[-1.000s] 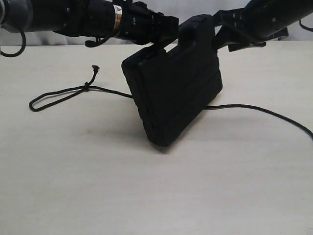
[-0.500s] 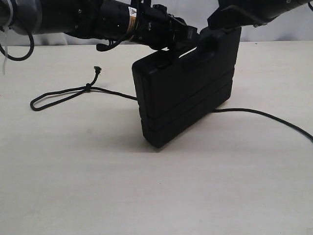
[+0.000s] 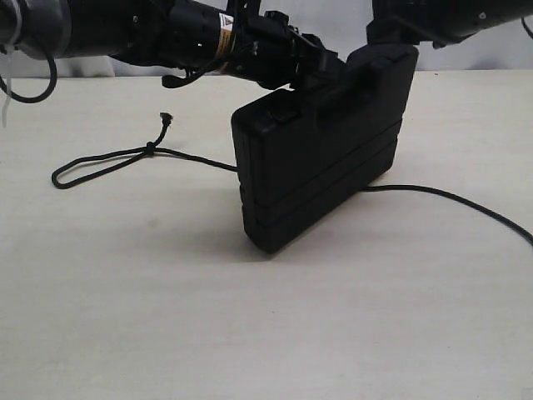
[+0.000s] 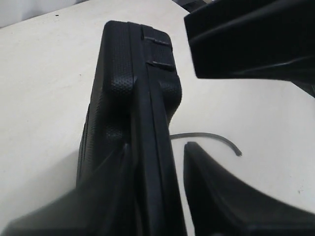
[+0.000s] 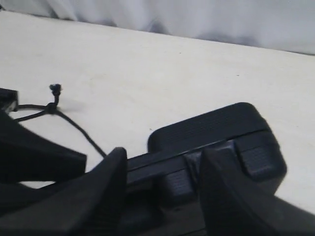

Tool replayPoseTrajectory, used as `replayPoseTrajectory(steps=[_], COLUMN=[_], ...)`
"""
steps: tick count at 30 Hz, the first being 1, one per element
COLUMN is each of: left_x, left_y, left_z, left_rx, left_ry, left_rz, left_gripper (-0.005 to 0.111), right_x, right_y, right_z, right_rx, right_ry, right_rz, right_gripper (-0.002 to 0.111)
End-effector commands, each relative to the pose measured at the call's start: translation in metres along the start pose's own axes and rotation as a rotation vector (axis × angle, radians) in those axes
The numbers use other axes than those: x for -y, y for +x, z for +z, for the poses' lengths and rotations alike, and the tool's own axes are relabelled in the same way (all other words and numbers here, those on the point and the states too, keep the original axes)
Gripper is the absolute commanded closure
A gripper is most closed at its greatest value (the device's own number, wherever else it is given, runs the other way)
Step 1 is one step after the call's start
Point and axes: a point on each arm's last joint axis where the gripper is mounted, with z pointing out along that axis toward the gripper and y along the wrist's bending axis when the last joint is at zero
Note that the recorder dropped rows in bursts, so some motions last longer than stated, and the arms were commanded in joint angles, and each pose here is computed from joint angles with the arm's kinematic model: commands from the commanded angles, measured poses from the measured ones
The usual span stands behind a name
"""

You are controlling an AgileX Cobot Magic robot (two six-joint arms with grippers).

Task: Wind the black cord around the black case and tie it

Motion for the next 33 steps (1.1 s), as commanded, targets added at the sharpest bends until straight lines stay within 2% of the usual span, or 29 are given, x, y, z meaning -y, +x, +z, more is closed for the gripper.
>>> replayPoseTrajectory(steps=[1,6,10,18,28,30,33], left_x=[0.006,0.008,0.008,0.01,0.008,0.008,0.008], left_y=[-0.002,-0.001,-0.001,0.0,0.004,0.005,0.005], left_z=[0.0,-0.001,-0.001,-0.001,0.003,0.003,0.003], left_rx=[0.001,-0.007,-0.009,-0.017,-0.035,-0.038,-0.038], left_ry=[0.026,0.046,0.051,0.071,0.087,0.092,0.092], left_rz=[0.006,0.006,0.006,0.007,0.007,0.006,0.01], left_gripper=[0.074,0.074,0.074,0.074,0.074,0.074,0.074], right_x=[0.011,0.018,0.021,0.019,0.006,0.003,-0.006], right_y=[0.008,0.017,0.022,0.02,0.0,-0.001,0.0], right_z=[0.007,0.021,0.03,0.027,-0.002,-0.002,0.003], right_rx=[0.075,0.057,0.029,0.029,0.187,0.202,0.192], right_ry=[0.088,0.107,0.104,0.098,0.059,0.026,-0.011], right_rz=[0.02,0.012,0.015,-0.003,0.029,0.047,-0.018], right_gripper=[0.073,0.093,0.104,0.104,0.104,0.1,0.093])
